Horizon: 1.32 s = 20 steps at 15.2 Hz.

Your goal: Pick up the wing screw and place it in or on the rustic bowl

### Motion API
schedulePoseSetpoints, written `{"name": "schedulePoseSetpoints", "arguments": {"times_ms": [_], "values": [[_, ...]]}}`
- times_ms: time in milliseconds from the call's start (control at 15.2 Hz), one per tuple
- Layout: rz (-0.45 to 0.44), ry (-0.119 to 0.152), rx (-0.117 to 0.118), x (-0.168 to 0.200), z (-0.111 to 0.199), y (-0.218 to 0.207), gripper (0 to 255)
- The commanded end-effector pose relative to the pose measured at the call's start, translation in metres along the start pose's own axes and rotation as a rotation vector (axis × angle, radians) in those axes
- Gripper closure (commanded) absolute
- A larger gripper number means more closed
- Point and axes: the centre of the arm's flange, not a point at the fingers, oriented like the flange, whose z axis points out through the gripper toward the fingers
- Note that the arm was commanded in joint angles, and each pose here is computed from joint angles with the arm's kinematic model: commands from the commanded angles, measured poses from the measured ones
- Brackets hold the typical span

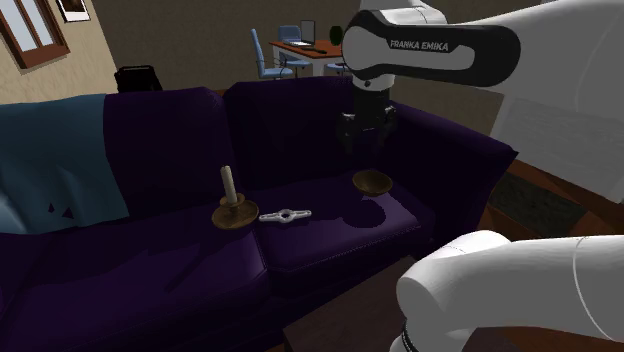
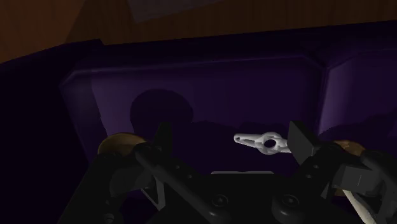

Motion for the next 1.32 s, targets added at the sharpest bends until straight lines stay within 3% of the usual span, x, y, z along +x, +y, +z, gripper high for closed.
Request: {"name": "schedulePoseSetpoints", "arguments": {"times_ms": [0,1254], "values": [[0.000,0.000,0.000,0.000,0.000,0.000,0],[-0.487,-0.026,0.031,0.165,0.183,-0.052,0]]}}
